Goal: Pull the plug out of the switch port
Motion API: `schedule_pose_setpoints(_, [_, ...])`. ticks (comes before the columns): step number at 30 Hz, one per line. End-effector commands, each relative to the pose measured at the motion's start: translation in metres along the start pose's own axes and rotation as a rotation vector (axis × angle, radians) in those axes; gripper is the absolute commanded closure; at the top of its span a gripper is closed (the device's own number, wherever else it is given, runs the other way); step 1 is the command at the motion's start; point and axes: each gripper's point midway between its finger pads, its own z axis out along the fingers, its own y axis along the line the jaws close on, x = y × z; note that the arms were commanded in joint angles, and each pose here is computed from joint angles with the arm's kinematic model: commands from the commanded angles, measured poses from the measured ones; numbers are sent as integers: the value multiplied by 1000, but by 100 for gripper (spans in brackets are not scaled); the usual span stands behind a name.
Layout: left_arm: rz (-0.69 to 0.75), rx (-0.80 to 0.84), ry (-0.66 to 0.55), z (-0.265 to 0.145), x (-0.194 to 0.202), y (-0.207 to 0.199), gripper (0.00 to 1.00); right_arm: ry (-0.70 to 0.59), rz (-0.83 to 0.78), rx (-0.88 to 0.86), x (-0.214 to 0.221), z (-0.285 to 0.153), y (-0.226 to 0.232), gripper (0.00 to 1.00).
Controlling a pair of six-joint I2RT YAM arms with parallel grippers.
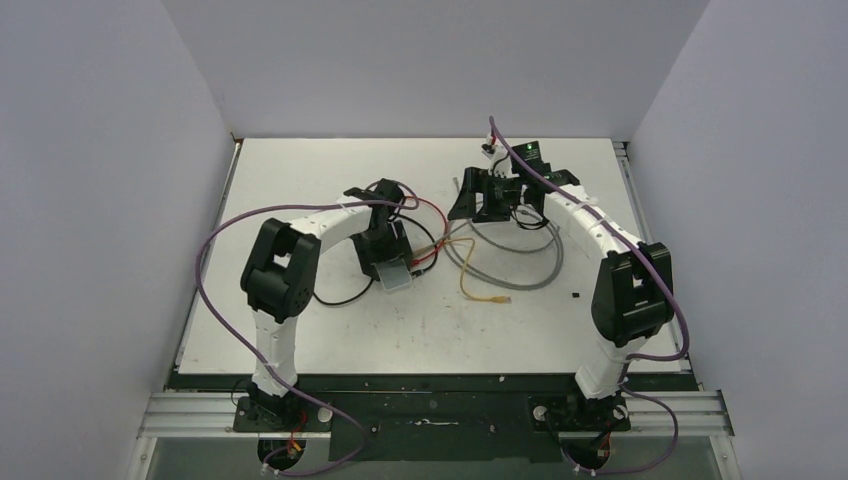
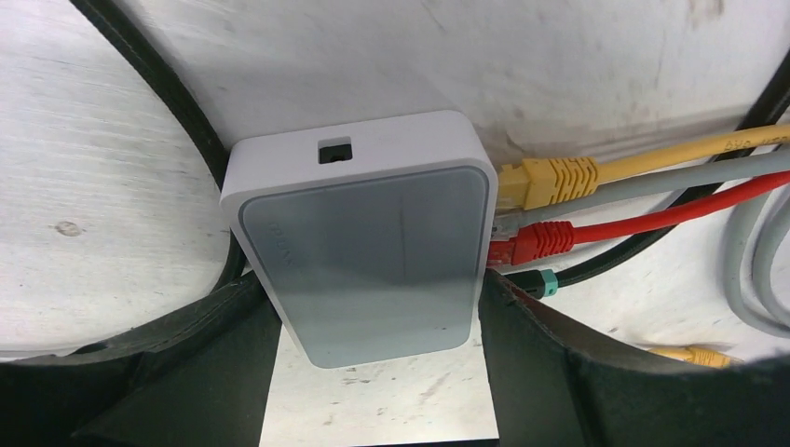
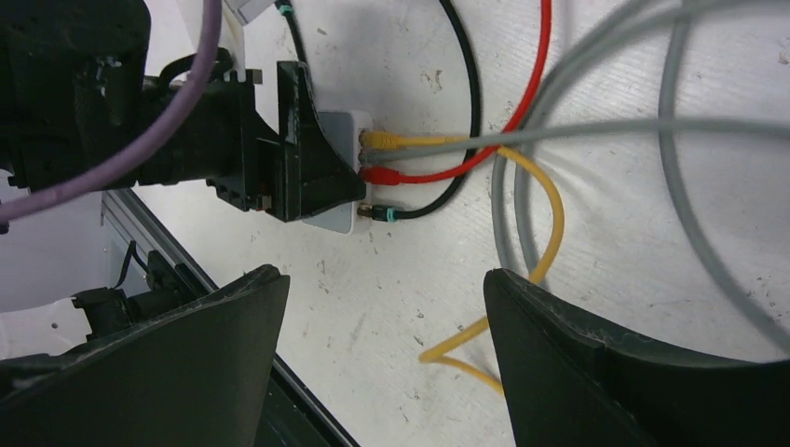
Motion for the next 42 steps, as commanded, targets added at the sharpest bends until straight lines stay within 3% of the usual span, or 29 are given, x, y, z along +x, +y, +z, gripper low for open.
schedule_pose_setpoints(1, [283,-85,-4,-1,22,14,54,-74,-74,-27,-19,-26,20,21])
schedule_pose_setpoints(12, [521,-61,-71,-6,26,-6,54,-52,-52,-37,-5,-25,10,20])
schedule_pose_setpoints(24, [610,-65,-84,-13,26,1,53,6,-26,-86,10,-15,1,16])
schedule_pose_setpoints(38, [465,40,-248,-64,16,-13,21,27,-78,-124,16,-9,-1,4])
schedule_pose_setpoints(42, [442,39,-266,-66,19,-4,18,39,-65,-152,20,-5,0,3])
